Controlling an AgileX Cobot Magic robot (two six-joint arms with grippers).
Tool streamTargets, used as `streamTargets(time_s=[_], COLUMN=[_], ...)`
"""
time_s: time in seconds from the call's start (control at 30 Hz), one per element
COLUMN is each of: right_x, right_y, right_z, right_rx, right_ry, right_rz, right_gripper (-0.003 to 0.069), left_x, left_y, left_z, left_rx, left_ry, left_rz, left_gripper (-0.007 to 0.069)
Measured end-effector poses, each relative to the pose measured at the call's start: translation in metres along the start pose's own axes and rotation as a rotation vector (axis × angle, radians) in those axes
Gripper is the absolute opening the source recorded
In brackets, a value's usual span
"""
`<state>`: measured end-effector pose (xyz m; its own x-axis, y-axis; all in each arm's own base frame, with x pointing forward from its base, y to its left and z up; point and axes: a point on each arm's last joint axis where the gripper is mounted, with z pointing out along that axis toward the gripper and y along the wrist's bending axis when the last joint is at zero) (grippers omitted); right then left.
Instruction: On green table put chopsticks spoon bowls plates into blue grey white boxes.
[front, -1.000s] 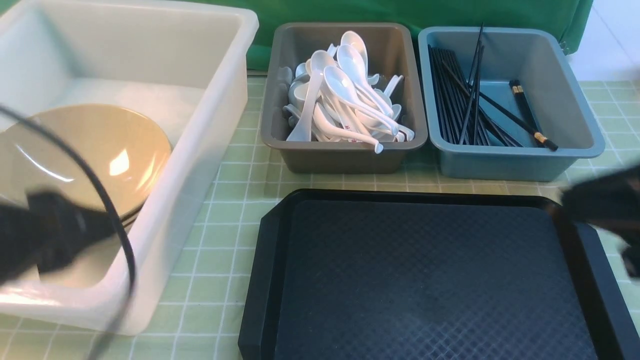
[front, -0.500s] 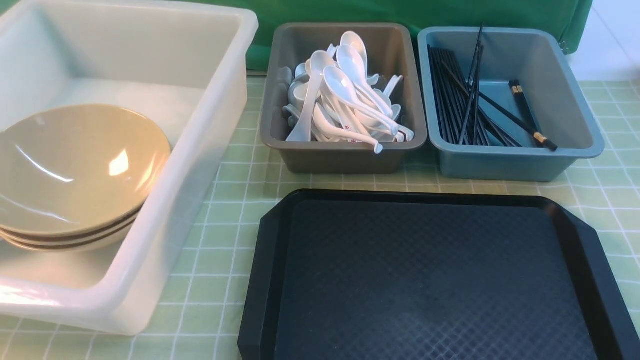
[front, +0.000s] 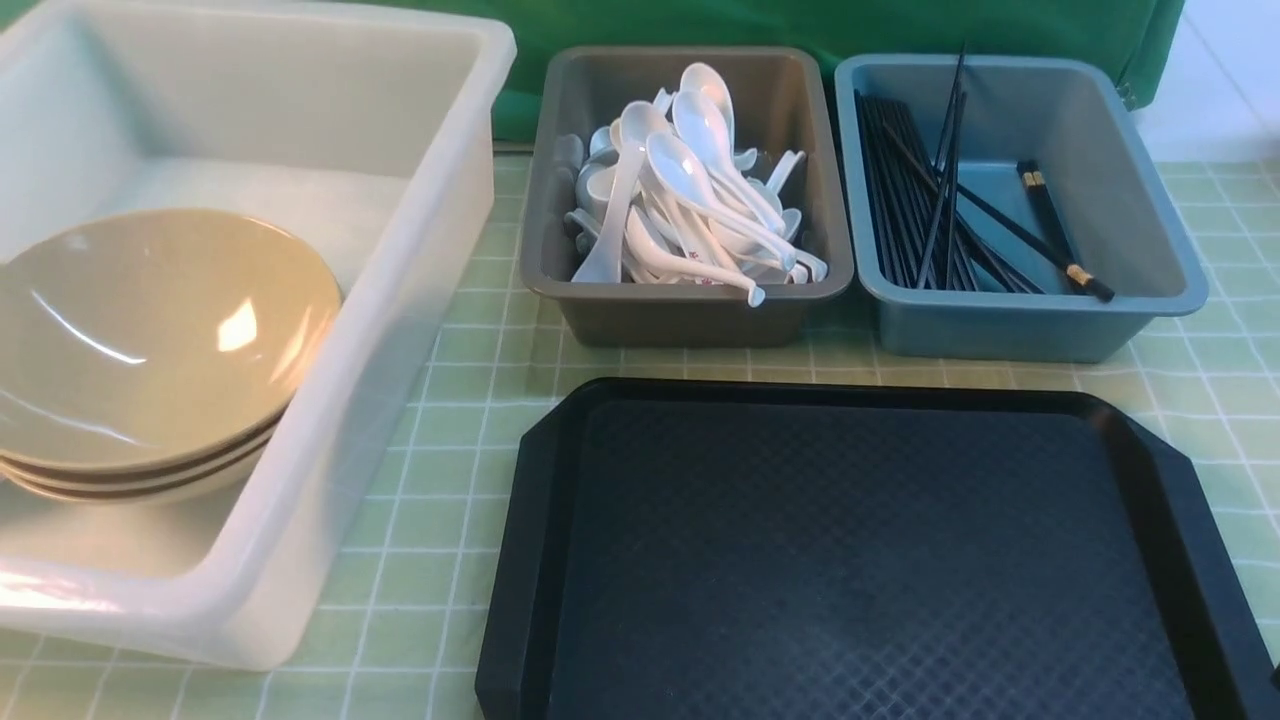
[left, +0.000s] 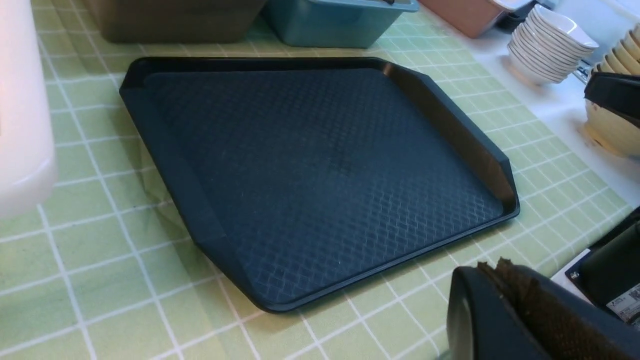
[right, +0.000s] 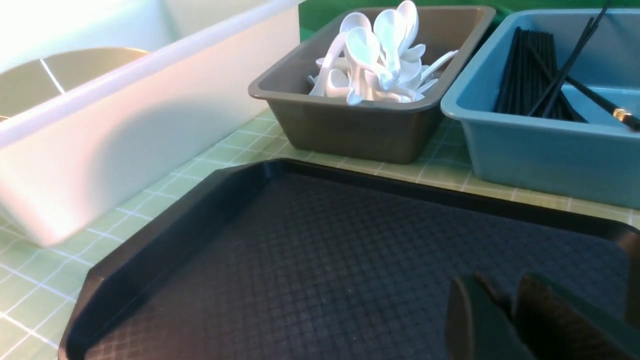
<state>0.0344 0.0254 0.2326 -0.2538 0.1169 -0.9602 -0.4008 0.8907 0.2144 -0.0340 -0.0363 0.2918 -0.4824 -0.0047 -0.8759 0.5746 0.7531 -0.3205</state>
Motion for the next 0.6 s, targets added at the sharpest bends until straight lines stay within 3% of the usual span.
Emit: streamTargets(time_s=[0.2, 0.3, 0.43, 0.53, 0.6], right_x=[0.0, 0.0, 0.0, 0.0, 0.0], right_y=[0.0, 0.0, 0.0, 0.0, 0.0], right_z=[0.0, 0.0, 0.0, 0.0, 0.0], right_rx=[0.0, 0.0, 0.0, 0.0, 0.0], right_ry=[0.0, 0.0, 0.0, 0.0, 0.0], right_rz=[0.001, 0.001, 0.0, 0.0, 0.0], right_gripper=[0.0129, 0.0131, 0.0134, 0.0138, 0.0141], left_x=[-0.003, -0.009, -0.014, -0.001, 0.016], left_y=[0.003, 0.014, 0.045, 0.069, 0.084], left_z=[0.0, 0.004, 0.02, 0.038, 0.051], left_rx=[-0.042, -0.175, -0.445, -0.572, -0.607], left_ry=[-0.033, -0.112, -0.282, -0.334, -0.315], left_rz=[0.02, 0.099, 0.208, 0.193, 0.128], left_gripper=[-0.0001, -0.0001, -0.0001, -0.0001, -0.0001])
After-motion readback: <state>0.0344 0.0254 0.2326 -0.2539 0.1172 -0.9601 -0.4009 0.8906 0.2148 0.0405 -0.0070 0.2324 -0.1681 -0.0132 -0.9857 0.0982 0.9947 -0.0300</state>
